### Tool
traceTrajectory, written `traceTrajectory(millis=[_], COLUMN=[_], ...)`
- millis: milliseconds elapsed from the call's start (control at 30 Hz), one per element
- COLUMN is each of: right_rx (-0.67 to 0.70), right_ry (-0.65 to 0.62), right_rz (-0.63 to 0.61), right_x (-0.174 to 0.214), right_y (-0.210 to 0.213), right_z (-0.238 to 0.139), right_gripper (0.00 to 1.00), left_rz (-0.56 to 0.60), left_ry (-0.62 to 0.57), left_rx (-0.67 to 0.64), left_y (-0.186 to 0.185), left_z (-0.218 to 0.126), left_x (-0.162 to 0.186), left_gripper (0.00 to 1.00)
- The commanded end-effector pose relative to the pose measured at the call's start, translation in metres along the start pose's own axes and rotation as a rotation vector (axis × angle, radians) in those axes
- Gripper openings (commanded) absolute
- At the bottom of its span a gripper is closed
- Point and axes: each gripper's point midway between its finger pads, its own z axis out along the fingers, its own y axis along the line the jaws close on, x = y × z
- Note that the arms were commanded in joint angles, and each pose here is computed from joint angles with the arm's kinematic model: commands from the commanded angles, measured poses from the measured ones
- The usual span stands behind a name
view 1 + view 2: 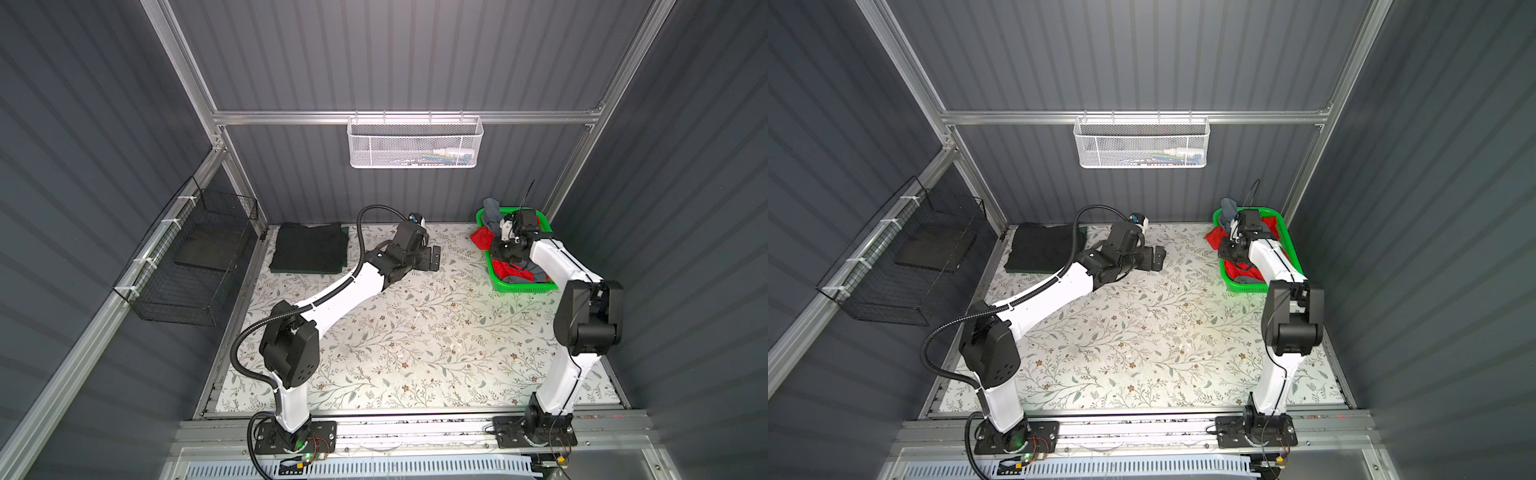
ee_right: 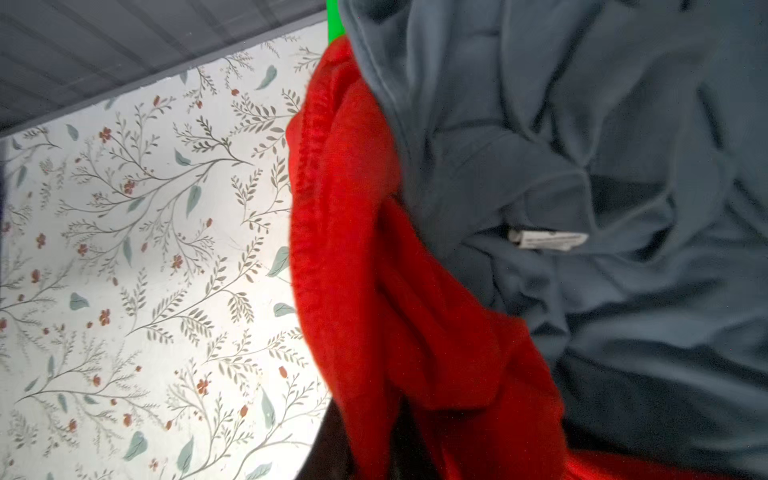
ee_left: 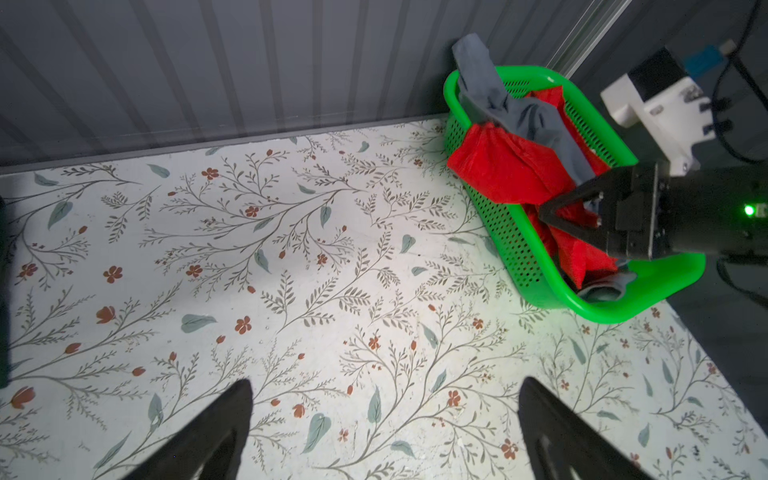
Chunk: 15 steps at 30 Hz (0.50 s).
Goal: Fold and stack the t-shirts
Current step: 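Grasp the red t-shirt in the basket with right gripper while left arm advances, then lift the red t-shirt out of the basket with the right gripper toward the left gripper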
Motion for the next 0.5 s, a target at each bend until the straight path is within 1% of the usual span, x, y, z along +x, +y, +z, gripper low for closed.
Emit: traceTrajectory(millis=[0,67,167,400,467], right_rx=[-0.042,-0.073,-0.105,-0.101,-0.074], right_ry=[-0.096,-0.136,-0.157,-0.217,-0.251], right_rz=[0.023,0.044,0.056,0.08,0.095], right_x=[-0.013,-0.018,-0.022,-0.033,-0.04], right_y=[0.009,0.015,0.022,0.024,0.022], right_z=[-0.025,-0.034,-0.047,-0.072,-0.086], right_gripper=[0.05,0.0,0.0,0.0,0.0], left_rz=[-0.041,-0.047,-0.048,-0.039,-0.032], left_ry=[-0.002,-0.022,-0.022,-0.009,-0.01], left_rx=[0.054,0.058,0.052,0.015,0.006], left_y=[-0.012,-0.012,-0.01,0.0,0.001], left_z=[-0.003,-0.006,-0.008,-0.008,-0.008], left_x=[0.001,-0.002,-0.001,0.009,0.009], left_gripper=[1.0,1.0,1.0,1.0,1.0])
